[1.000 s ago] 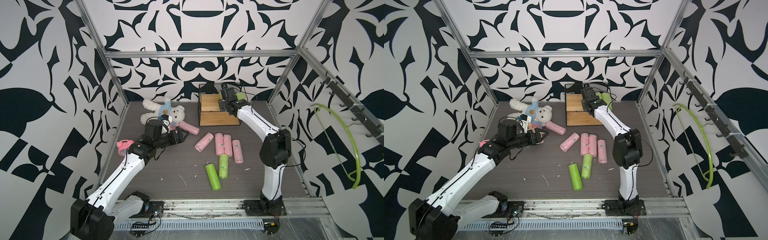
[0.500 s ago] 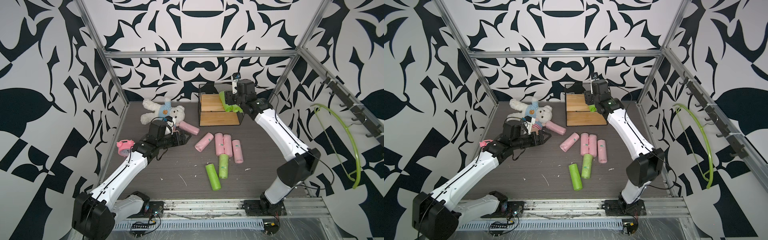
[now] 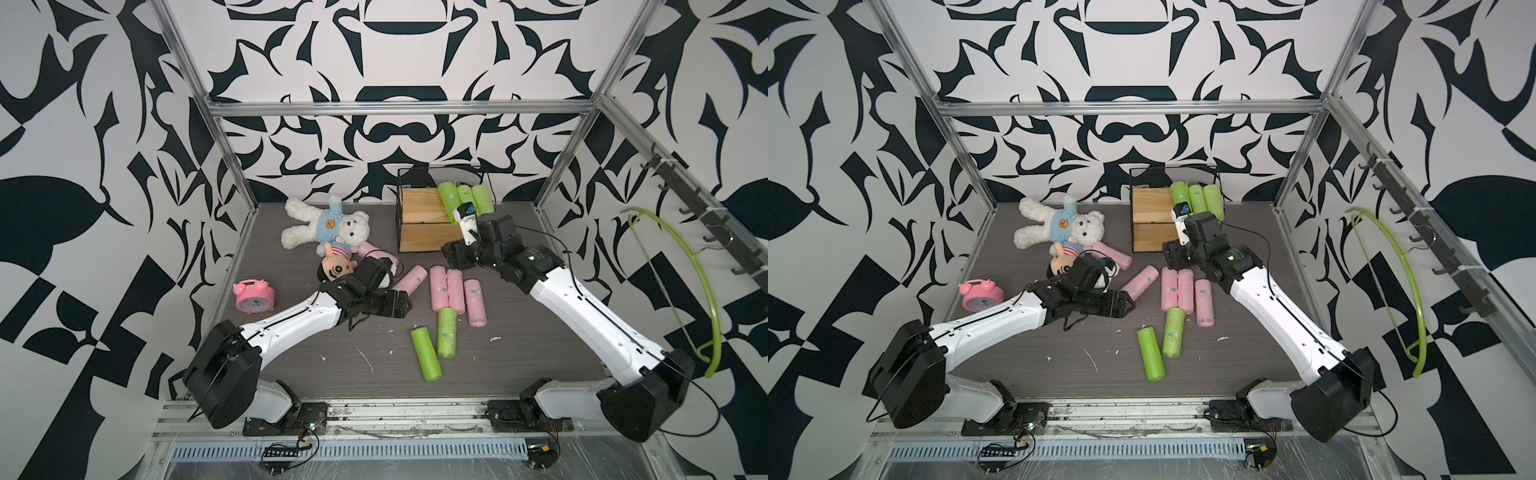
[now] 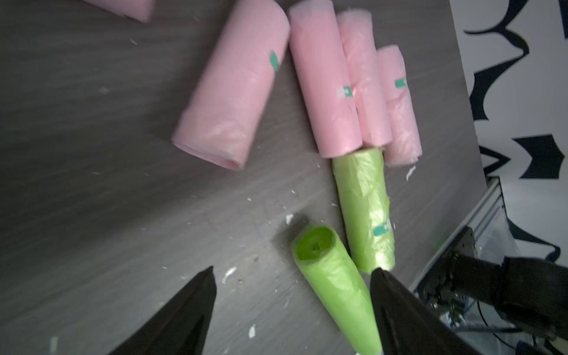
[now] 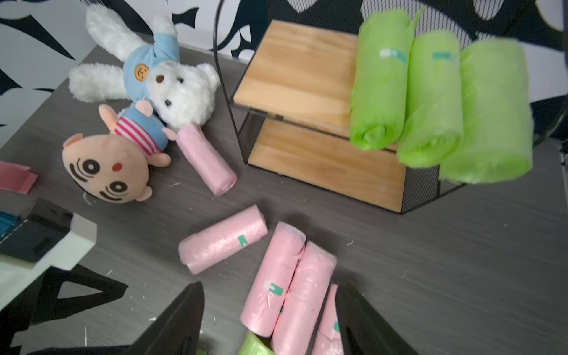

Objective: Sort the rolls of trash bags by color and place them on the shelf
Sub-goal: Pick up the roll of trash bags from the center of the board.

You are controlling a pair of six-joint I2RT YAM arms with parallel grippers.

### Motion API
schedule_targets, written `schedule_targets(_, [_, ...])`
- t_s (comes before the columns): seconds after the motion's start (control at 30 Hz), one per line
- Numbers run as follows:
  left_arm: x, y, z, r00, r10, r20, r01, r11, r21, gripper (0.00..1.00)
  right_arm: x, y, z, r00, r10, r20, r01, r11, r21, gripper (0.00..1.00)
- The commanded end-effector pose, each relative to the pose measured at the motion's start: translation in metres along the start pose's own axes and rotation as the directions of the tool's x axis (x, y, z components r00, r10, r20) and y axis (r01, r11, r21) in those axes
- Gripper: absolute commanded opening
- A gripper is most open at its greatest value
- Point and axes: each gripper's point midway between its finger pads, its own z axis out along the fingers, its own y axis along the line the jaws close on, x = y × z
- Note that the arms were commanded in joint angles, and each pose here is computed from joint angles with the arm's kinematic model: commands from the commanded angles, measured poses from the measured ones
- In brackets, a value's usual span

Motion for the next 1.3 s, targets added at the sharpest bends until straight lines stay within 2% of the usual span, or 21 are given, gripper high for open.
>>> schedule_targets(0.0, [0.031,-0.003,0.012,0.993,-0.100,-0.058,0.099,0.995,-0.017,0.88,0.022,-0.002,-0.006,0.999,0.043,-0.029,-0.043,0.999,-0.011,0.74])
schedule_targets(0.13, [0.054,-0.015,0.035,0.976,-0.194,-0.096,0.195,0.981,-0.004,0.89,0.041,-0.017,-0.006,0.999,0.042,-0.030,-0.040,0.997,0.060,0.74])
schedule_targets(0.43, [0.059,-0.013,0.075,0.959,-0.271,-0.082,0.265,0.961,-0.078,0.90,0.046,-0.019,-0.005,0.999,0.044,-0.018,-0.043,0.997,0.062,0.74])
schedule_targets(0.63, [0.061,-0.018,0.095,0.948,-0.302,-0.097,0.297,0.952,-0.069,0.86,0.050,-0.017,-0.002,0.999,0.042,-0.025,-0.041,0.998,0.048,0.74])
schedule_targets(0.97, [0.070,-0.026,0.117,0.935,-0.323,-0.147,0.318,0.946,-0.058,0.60,0.058,-0.019,-0.006,0.999,0.042,-0.021,-0.041,0.998,0.055,0.74])
schedule_targets(1.1, [0.069,-0.020,0.116,0.941,-0.315,-0.125,0.308,0.948,-0.077,0.45,0.060,-0.019,-0.009,0.999,0.048,-0.019,-0.047,0.998,0.052,0.74])
schedule_targets(1.27, [0.056,-0.023,0.104,0.958,-0.273,-0.087,0.269,0.962,-0.054,0.34,0.062,-0.015,-0.014,0.998,0.066,-0.016,-0.066,0.997,0.026,0.74])
